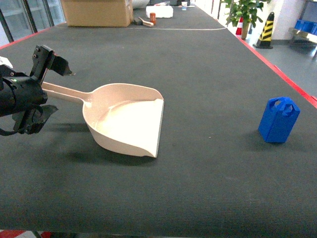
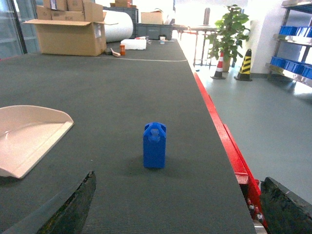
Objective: Place part in tray to right shelf
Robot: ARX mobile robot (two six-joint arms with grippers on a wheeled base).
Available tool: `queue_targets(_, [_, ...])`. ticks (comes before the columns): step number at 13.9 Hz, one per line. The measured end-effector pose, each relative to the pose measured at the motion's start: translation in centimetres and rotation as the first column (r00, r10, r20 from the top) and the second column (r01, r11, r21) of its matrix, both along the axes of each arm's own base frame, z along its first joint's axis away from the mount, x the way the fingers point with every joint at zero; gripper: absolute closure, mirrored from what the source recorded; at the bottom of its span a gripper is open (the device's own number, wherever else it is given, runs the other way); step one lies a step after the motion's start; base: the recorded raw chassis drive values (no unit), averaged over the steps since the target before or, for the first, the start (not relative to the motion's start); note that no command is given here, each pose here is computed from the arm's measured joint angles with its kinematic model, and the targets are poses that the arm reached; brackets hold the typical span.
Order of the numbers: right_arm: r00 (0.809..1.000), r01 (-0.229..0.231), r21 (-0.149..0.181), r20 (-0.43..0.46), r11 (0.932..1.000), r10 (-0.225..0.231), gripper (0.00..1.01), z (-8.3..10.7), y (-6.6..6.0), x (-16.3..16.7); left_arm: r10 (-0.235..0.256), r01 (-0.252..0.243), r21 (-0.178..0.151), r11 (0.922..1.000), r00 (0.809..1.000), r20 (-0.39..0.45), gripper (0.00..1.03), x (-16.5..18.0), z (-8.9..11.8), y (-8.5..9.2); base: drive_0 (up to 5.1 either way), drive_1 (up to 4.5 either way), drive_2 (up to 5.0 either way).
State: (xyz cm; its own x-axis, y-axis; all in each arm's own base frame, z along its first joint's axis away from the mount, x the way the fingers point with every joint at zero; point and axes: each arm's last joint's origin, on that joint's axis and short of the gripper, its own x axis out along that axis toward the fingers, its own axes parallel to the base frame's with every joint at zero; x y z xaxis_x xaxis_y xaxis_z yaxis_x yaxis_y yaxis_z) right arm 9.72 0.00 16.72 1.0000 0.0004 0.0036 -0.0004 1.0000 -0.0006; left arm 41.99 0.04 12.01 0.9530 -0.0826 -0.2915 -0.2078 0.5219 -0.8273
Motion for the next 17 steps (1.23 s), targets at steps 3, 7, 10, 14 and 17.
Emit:
queue_targets(3, [1.0, 0.0, 0.0, 0.0, 1.0, 0.0, 0.03, 0.0, 0.0, 0.0, 0.009, -0.009, -0.009, 0.9999, 1.0, 0.001, 0.09, 2.5, -1.1, 0.9, 0.0, 0.0, 0.0])
queue_targets(7, [1.0, 0.0, 0.0, 0.0, 1.0, 0.0, 0.03, 0.0, 0.0, 0.0, 0.018, -0.017, -0.063, 0.9979, 1.0, 0.02, 0.58, 4.0, -3.5, 2.6, 0.0, 0.0, 0.0])
queue_targets(10, [1.0, 0.0, 0.0, 0.0, 1.0, 0.0, 0.03, 0.0, 0.0, 0.0, -0.042, 0.057, -0.116, 0.9916, 0.991, 0.13, 0.84, 3.5, -1.7, 1.0, 0.0, 0.0, 0.0])
queue_targets(14, [1.0, 0.0, 0.0, 0.0, 1.0, 0.0, 0.03, 0.0, 0.0, 0.0, -0.173, 0.2, -0.147, 0.9687, 0.969, 0.178, 0.85, 1.4, -0.3, -3.5, 0.0, 0.0, 0.0])
queue_targets(17, [1.0, 0.0, 0.0, 0.0, 1.0, 0.0, 0.03, 0.0, 0.0, 0.0, -0.304, 0.365, -0.189, 0.9115, 0.909, 0.286, 0.85, -0.3, 2.6, -8.9, 0.0, 0.0, 0.0])
